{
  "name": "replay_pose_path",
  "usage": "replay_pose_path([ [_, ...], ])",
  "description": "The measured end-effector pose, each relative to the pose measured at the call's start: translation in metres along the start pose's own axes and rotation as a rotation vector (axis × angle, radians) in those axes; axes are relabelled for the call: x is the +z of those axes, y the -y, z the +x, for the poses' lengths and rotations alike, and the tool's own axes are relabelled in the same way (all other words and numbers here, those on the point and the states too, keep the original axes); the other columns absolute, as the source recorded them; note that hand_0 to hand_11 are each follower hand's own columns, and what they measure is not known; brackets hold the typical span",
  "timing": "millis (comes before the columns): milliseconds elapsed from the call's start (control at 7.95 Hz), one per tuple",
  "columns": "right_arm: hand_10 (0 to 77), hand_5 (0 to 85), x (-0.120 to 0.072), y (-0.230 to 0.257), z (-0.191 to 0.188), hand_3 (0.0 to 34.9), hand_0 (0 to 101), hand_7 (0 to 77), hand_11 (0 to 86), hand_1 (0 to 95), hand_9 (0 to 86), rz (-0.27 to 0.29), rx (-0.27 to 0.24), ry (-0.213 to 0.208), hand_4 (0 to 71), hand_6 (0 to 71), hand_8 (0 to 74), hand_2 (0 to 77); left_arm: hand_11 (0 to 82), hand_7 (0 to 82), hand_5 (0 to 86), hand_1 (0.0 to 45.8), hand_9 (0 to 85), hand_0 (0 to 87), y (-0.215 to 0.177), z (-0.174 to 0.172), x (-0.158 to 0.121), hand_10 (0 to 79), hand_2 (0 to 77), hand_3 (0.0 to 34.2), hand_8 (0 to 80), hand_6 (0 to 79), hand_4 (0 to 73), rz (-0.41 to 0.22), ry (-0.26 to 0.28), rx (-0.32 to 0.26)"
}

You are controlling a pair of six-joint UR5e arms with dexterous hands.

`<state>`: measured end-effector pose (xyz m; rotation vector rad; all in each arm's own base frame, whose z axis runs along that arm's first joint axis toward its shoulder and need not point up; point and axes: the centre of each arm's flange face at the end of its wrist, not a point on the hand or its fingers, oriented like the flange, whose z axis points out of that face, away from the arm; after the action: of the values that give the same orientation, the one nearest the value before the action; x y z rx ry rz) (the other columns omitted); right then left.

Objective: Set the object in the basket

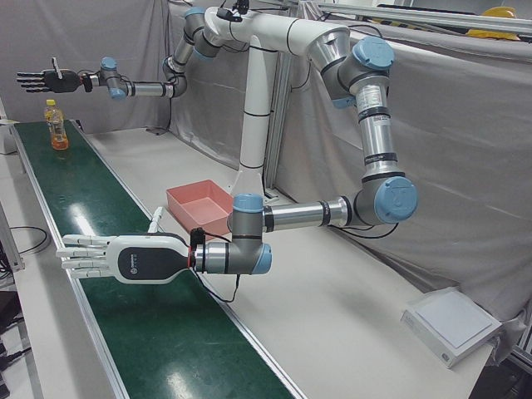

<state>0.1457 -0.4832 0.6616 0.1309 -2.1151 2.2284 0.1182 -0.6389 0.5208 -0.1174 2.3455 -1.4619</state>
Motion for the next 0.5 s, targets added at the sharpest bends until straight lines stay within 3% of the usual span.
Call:
replay_pose_path([
  [503, 0.0, 0.0, -0.0002, 0.0005, 0.0, 0.0, 0, 0.5, 0.0, 0.0, 0.0, 0.001, 0.0, 0.0, 0.0, 0.0, 0.0, 0.5, 3.3, 0.5, 4.9, 1.1, 0.5, 52.7, 0.0003, -0.0001, -0.0005, 0.5, 0.0, 0.7, 0.5, 0.0, 6.0, 0.001, 0.0, 0.0],
])
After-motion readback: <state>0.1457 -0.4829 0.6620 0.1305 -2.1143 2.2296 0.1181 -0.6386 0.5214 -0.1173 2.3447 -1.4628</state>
